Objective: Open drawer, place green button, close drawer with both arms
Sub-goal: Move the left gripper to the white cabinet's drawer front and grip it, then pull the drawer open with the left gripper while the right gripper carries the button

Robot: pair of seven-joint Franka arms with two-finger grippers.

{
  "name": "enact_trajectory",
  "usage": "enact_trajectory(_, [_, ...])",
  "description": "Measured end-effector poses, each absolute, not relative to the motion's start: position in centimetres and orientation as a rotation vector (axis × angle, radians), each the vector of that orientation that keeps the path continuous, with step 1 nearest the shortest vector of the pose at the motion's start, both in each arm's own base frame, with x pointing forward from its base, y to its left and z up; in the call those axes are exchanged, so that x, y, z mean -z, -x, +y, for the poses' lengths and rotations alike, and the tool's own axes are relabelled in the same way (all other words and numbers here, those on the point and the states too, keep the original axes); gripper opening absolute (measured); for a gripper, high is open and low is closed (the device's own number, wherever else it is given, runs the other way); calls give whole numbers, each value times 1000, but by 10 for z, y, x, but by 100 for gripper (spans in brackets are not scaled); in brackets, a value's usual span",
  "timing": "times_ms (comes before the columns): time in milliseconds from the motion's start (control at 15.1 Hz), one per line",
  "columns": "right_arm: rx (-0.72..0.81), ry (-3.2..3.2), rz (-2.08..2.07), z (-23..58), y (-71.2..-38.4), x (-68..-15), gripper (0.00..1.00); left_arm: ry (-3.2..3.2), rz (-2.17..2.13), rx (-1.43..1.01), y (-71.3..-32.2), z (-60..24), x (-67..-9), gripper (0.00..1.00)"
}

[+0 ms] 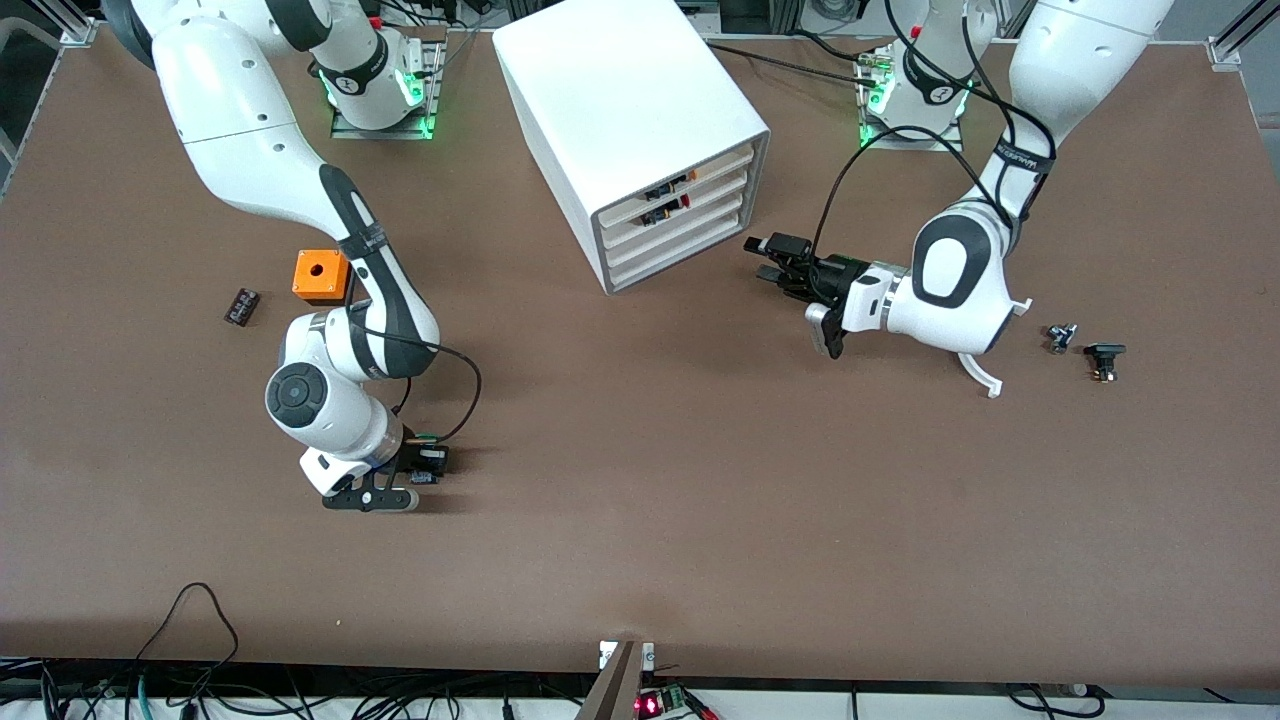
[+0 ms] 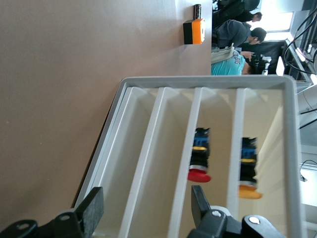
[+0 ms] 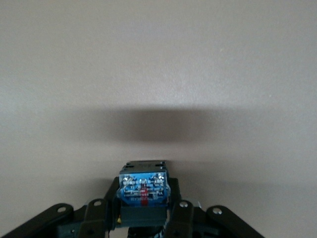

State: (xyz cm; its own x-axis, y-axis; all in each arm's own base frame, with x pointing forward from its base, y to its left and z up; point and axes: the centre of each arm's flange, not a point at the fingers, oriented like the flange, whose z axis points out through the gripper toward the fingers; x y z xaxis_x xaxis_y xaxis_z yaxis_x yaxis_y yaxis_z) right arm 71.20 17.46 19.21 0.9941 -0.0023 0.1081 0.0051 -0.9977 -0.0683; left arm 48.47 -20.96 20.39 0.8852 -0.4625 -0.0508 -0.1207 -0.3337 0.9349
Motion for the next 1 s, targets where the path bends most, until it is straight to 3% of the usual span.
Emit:
enact_trajectory(133, [140,3071,3,176,-718,-205,41,-1867,-420,366,-470,-210,-185,74])
enact_trajectory(266, [74,3078,53,179,-724,-224,41,-1847,-422,383,-454,-216,-171,58])
enact_trajectory(996, [-154,3069,565,235,-723,-321,41,-1716,-386,365,-383,-253,-112,55])
